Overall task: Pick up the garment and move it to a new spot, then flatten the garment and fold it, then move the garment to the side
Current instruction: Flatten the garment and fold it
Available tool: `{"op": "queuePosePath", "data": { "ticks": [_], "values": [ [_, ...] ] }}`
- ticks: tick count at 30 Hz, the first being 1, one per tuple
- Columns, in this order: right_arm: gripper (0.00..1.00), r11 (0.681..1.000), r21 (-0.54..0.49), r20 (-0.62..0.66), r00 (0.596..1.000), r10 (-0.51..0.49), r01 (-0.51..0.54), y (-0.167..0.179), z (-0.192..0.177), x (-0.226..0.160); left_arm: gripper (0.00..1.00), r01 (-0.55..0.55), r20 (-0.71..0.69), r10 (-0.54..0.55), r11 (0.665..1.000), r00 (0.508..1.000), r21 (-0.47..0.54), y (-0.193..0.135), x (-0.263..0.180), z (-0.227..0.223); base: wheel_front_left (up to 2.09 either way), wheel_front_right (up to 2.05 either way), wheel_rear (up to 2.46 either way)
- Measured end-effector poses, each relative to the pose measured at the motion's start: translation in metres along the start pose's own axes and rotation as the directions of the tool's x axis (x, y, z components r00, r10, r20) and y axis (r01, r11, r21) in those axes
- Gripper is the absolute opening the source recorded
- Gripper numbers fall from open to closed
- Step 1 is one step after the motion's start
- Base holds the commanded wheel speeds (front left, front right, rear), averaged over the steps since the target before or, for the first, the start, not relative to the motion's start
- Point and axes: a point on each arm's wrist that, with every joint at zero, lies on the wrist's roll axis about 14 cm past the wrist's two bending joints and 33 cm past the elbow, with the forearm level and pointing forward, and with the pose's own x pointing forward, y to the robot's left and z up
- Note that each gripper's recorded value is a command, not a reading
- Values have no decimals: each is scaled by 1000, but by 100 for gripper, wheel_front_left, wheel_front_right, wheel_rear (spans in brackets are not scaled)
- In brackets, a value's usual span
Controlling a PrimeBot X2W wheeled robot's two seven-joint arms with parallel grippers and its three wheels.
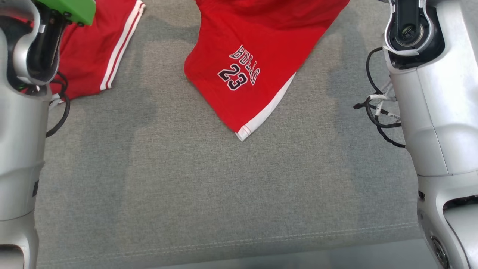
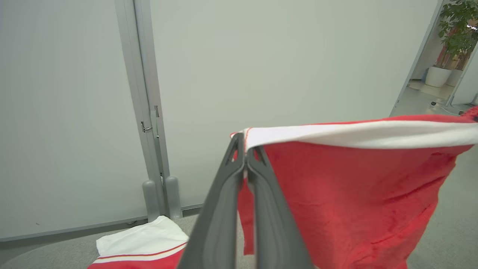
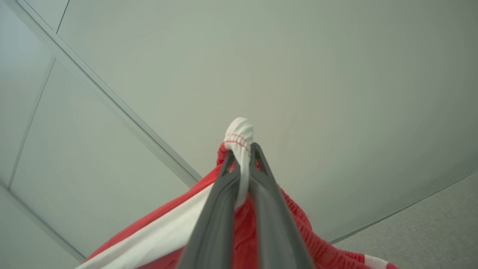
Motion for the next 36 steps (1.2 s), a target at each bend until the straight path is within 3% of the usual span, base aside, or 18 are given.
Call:
{"op": "queuePosePath", "data": {
  "ticks": [10, 17, 19, 25, 31, 36],
  "values": [
    [0, 986, 48, 18, 987, 162, -162, 74, 11, 19, 0, -56, 160, 56, 998, 986, 1, 5, -9, 46, 0, 0, 0],
    [0, 972, 85, -3, 976, 218, -217, 92, 6, 11, 0, -4, 260, 38, 992, 965, -127, -28, -12, 54, 0, 0, 0],
    [0, 976, 73, -15, 978, 206, -204, 84, 0, 6, 0, 20, 245, 28, 982, 969, -190, -42, -16, 40, 0, 0, 0],
    [0, 991, 65, -57, 991, 123, -119, 44, -16, -17, 0, 29, 164, 8, 974, 987, -224, -56, -38, -5, 0, 0, 0],
    [0, 1000, -19, -142, 990, 2, -5, -13, -30, -63, 0, 25, 8, -24, 966, 1000, -258, -79, -80, -65, 0, 0, 0],
    [0, 997, -54, -221, 974, -57, 46, -37, -46, -109, 0, 13, -66, -34, 958, 997, -288, -96, -112, -88, 0, 0, 0]
  ]
}}
